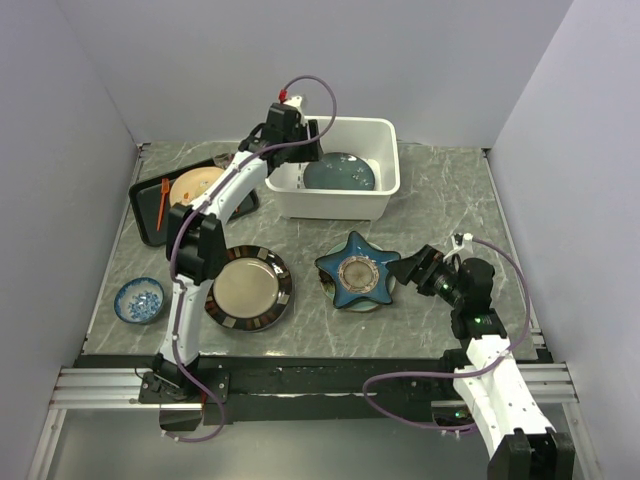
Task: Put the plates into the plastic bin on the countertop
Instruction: Place the plate in the plastic bin, then pick up the plate at the center of the board.
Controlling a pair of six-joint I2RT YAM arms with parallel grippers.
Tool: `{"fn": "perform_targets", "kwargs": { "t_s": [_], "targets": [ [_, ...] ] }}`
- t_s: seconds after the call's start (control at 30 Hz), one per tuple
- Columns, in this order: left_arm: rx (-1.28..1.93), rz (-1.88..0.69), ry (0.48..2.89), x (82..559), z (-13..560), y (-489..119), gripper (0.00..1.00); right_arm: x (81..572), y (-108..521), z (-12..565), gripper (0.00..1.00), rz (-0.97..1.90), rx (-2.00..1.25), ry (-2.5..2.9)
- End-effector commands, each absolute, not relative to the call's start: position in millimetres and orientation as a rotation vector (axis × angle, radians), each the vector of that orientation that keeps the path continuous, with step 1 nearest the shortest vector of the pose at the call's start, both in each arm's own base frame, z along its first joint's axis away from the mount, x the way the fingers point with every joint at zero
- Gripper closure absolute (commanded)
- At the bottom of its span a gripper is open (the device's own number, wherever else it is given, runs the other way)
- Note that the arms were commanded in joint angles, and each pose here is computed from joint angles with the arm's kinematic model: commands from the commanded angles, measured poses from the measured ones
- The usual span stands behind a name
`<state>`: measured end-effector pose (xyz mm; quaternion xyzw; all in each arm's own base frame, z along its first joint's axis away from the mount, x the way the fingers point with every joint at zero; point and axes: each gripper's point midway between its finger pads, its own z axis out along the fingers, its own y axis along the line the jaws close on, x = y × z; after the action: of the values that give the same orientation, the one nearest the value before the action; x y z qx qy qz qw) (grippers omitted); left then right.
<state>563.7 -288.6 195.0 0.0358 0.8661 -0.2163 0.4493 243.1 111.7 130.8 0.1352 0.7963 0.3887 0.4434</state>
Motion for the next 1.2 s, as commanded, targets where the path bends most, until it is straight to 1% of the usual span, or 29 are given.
{"fn": "perform_targets", "kwargs": {
  "t_s": [0.0, 0.17, 0.5, 0.73, 0.8, 0.83, 0.93, 1.17],
  "targets": [
    [0.110, -0.508, 2.020, 555, 258, -281, 0.31, 247, 113, 138, 0.00, 0.975, 0.313, 1.937],
    [0.117, -0.521, 1.999, 542, 279, -282, 0.31, 247, 113, 139, 0.00, 0.974, 0.307, 1.936],
    [0.142, -0.592, 1.947, 507, 315, -286, 0.32, 249, 100, 138, 0.01, 0.863, 0.319, 1.956],
    [0.162, -0.635, 1.937, 480, 322, -286, 0.32, 249, 102, 131, 0.06, 0.874, 0.329, 1.974],
    [0.167, -0.643, 1.951, 475, 316, -287, 0.32, 248, 102, 126, 0.08, 0.880, 0.334, 1.992],
    [0.175, -0.651, 1.959, 469, 312, -286, 0.32, 248, 103, 125, 0.12, 0.883, 0.333, 2.000],
    [0.170, -0.644, 1.993, 458, 299, -281, 0.32, 251, 105, 126, 0.15, 0.891, 0.311, 1.996],
    [0.135, -0.623, 2.027, 435, 278, -264, 0.32, 255, 105, 135, 0.16, 0.871, 0.261, 1.994]
  ]
}}
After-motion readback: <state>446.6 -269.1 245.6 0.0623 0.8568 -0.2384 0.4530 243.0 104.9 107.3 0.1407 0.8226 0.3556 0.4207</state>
